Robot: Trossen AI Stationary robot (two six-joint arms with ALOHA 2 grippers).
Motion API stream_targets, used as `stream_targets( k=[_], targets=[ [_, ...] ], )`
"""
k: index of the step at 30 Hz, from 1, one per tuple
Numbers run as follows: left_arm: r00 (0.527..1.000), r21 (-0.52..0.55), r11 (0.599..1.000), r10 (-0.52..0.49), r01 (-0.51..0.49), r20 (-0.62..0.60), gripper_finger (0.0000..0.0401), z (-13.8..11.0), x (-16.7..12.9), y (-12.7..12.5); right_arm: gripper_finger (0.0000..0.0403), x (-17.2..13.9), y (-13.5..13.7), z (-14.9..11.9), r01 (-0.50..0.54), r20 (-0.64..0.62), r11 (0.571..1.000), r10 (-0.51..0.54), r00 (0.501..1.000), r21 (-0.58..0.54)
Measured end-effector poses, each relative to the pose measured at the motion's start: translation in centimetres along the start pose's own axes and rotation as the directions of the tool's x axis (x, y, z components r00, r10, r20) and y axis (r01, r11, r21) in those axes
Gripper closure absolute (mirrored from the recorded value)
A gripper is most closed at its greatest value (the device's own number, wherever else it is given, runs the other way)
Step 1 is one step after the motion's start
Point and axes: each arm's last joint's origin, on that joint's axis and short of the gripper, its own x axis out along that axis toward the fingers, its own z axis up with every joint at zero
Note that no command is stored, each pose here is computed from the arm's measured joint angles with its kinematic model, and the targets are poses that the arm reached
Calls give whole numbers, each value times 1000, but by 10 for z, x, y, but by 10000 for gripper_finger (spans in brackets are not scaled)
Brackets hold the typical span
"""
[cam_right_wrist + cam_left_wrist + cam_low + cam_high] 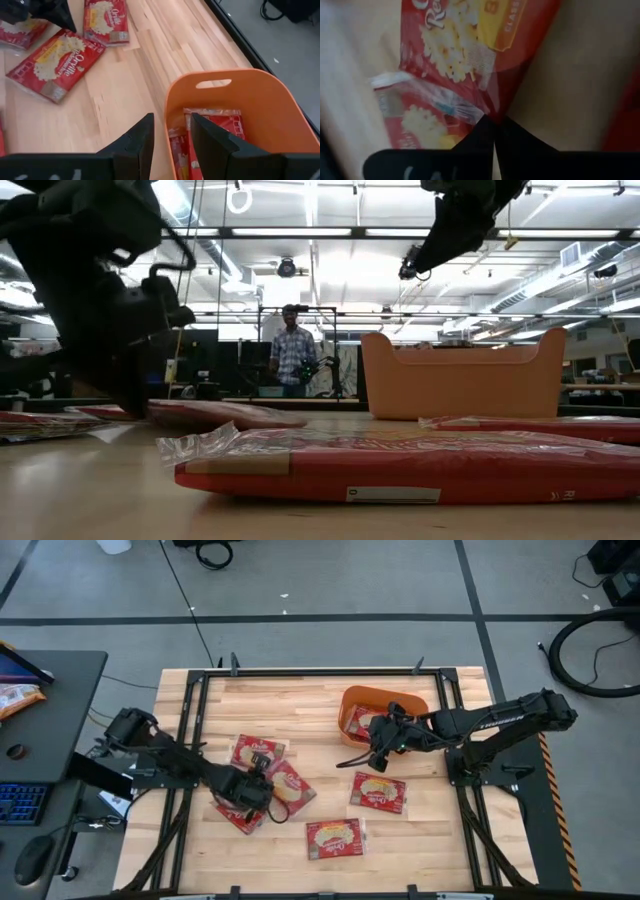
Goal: Sort popcorn bags into baskets
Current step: Put the popcorn bag into the orange bin
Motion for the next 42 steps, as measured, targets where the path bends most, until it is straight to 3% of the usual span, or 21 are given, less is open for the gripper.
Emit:
stream_targets(
  k=[5, 12, 21, 42],
  targets=[
    [996, -99, 994, -48, 54, 71, 394, 0, -13, 14, 270, 1, 1, 0, -21, -9, 1000, 21, 1000, -10],
    [974, -262, 955, -86, 141, 212, 395, 4, -35, 53, 270, 15, 13, -9, -57, 48, 996, 60, 997, -68],
    [966, -458, 875, -41, 159, 257, 396, -1, -43, 94, 270, 32, 33, -16, -234, 158, 959, 259, 953, -162],
    [942, -414, 901, 21, 127, 335, 396, 14, -65, 118, 270, 41, 43, -26, -258, 132, 951, 281, 950, -171]
  ],
)
